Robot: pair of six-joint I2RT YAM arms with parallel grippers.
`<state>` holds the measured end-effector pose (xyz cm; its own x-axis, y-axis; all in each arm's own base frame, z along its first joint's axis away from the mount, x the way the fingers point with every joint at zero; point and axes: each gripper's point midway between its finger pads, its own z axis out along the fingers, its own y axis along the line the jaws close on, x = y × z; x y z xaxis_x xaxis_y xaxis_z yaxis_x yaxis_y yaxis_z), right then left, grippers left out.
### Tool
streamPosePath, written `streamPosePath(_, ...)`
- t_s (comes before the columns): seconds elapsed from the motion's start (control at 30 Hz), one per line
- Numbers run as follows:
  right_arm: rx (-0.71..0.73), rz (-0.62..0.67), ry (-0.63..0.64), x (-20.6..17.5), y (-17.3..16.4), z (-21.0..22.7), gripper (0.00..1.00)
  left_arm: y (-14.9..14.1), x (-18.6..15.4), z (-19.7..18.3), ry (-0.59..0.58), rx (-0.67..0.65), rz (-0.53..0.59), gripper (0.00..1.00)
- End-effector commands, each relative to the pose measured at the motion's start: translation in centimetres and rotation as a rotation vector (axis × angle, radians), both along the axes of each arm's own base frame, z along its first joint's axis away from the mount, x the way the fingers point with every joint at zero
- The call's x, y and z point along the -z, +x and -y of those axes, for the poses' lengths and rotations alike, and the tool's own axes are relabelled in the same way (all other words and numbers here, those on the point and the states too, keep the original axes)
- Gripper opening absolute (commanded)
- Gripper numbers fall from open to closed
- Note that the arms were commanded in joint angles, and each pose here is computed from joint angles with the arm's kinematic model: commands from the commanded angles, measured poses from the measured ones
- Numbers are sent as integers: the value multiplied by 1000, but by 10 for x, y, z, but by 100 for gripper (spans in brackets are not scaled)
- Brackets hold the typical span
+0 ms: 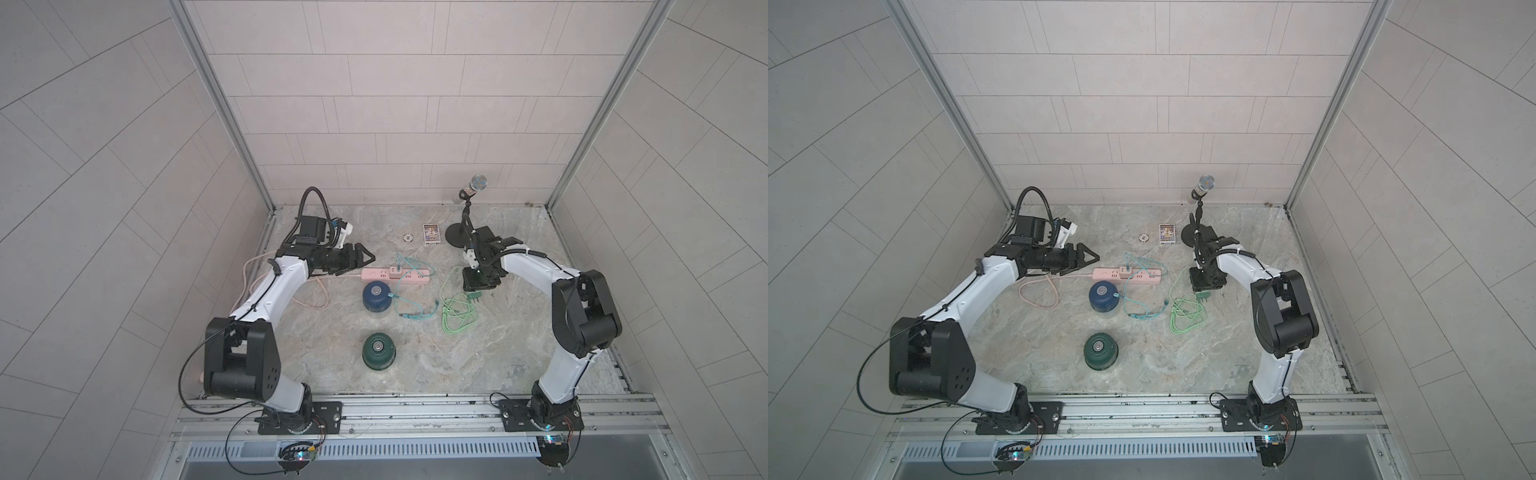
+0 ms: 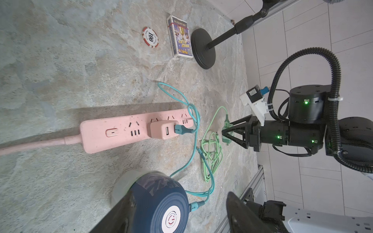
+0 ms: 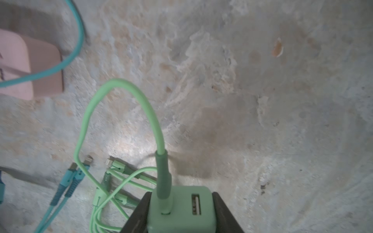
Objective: Charge the cordless meat grinders
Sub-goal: Adjust the plug at the center of the board.
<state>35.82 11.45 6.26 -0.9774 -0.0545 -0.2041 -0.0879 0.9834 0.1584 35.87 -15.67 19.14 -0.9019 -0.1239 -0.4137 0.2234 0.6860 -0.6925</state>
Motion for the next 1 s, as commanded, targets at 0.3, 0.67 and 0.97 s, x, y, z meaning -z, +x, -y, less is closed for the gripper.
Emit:
streamPosePath(0.3, 293, -165, 181, 31, -20, -15, 26, -1, -19, 53, -19, 137, 39, 73)
streamPosePath(0.67, 11, -162, 192, 2, -24, -13, 62, -3, -18, 61, -11, 153, 32, 72)
streamPosePath(0.97, -257, -145, 187, 7, -14, -13, 62, -7, -15, 61, -7, 166, 14, 72)
